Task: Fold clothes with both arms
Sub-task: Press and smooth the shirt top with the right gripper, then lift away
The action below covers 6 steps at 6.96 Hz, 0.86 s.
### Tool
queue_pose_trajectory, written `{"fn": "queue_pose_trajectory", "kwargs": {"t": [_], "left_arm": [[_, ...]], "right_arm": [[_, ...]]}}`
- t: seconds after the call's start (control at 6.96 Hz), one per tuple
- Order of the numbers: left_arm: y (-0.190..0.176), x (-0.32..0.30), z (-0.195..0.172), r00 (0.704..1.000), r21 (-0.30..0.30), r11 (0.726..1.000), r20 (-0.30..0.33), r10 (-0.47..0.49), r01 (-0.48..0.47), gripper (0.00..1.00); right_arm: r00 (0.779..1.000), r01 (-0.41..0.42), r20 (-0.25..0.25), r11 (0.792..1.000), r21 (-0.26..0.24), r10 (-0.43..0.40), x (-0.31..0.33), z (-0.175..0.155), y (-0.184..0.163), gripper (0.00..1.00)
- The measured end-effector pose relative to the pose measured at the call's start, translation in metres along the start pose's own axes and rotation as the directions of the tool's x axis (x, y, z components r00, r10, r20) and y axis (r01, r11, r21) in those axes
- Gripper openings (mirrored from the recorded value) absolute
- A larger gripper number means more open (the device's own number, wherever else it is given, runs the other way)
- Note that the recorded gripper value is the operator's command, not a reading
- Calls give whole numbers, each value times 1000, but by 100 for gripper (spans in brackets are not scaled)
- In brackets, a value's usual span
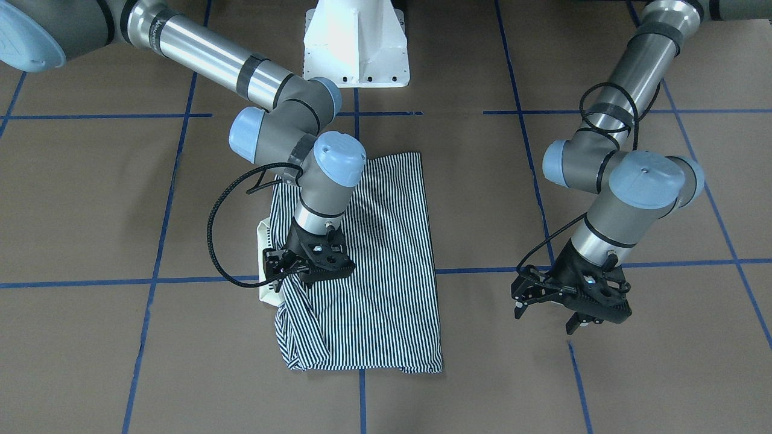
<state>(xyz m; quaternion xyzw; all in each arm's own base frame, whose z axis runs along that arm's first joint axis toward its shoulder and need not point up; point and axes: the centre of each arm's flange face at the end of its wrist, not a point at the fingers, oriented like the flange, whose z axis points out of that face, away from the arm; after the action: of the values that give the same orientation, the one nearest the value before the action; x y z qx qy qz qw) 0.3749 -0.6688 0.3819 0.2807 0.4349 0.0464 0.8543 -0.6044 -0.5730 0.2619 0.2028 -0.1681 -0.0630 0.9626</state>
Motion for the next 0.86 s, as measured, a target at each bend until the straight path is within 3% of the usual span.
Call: {"fn": "queue_pose_trajectory", "kwargs": {"t": [0.43,0.86], "left_arm": [[0,1,0,1000,0,1000,-1,1,-1,100],[-1,1,-1,1000,3,1000,-1,2,-2,100]], "right_arm": [[999,12,-37,1000,-9,-12,30,17,-12,67],[994,21,-110,999,-40,-25,106,57,-24,69]]}}
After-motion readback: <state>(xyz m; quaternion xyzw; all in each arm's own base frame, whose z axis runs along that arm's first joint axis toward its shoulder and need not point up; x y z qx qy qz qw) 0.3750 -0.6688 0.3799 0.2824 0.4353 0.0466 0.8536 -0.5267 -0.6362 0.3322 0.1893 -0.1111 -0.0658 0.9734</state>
